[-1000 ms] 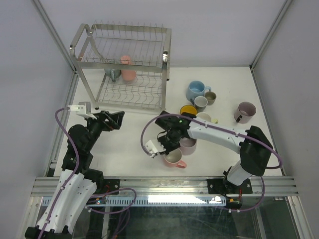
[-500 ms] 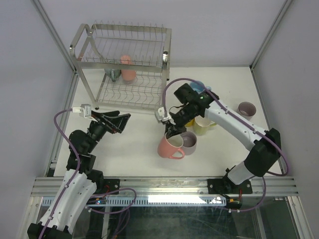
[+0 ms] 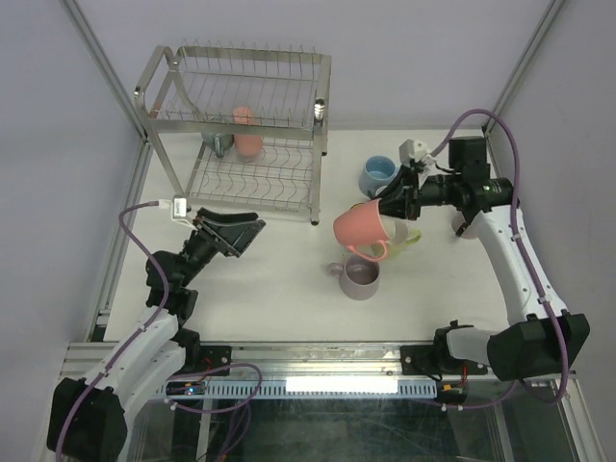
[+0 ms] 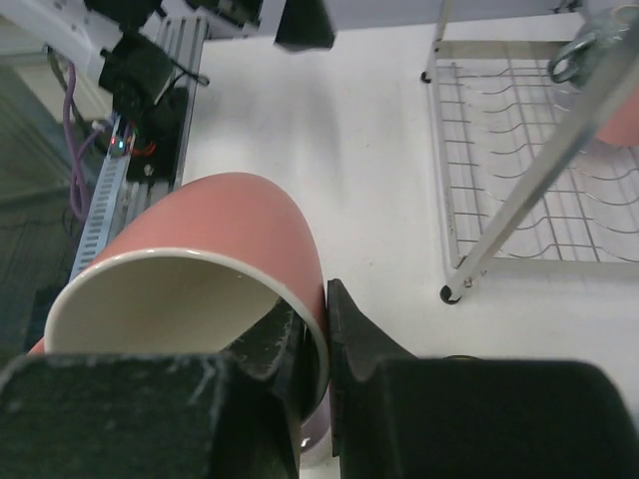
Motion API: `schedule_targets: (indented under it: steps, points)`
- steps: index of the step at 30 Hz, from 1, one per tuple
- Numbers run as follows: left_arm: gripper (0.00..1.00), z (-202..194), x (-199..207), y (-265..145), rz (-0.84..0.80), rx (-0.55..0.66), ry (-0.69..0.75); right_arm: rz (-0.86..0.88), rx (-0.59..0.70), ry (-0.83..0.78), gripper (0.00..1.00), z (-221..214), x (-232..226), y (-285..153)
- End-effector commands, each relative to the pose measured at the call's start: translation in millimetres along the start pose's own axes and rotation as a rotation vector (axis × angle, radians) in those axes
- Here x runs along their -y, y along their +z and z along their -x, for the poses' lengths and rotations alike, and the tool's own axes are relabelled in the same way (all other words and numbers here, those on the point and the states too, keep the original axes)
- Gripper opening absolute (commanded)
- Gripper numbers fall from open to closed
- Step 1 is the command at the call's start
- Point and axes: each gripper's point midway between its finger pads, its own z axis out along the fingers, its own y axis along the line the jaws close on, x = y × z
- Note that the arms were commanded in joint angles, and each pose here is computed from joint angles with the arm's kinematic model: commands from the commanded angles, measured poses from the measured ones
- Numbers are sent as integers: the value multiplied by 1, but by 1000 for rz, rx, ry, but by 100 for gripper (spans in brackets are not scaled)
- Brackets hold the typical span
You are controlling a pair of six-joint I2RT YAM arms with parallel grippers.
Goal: Load the cups into the dish rack
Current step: Pick up the cup at the center of the board.
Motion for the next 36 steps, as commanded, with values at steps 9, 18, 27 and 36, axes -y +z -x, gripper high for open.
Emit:
schedule_targets:
  steps: [9,18,27,36]
  points:
    - [97,-41,81,29,-304,-7,-201,-99,178,96,0,34,22,-39]
    - [97,-83,108,48,-299,-84,-412,-192,184,114,0,27,38,-46]
    - [97,-127,138,81,-254,-136,-603,-229,201,62,0,15,46,-44]
    - [89,-148,136,105,-258,-110,-845,-248,261,-46,0,9,44,-41]
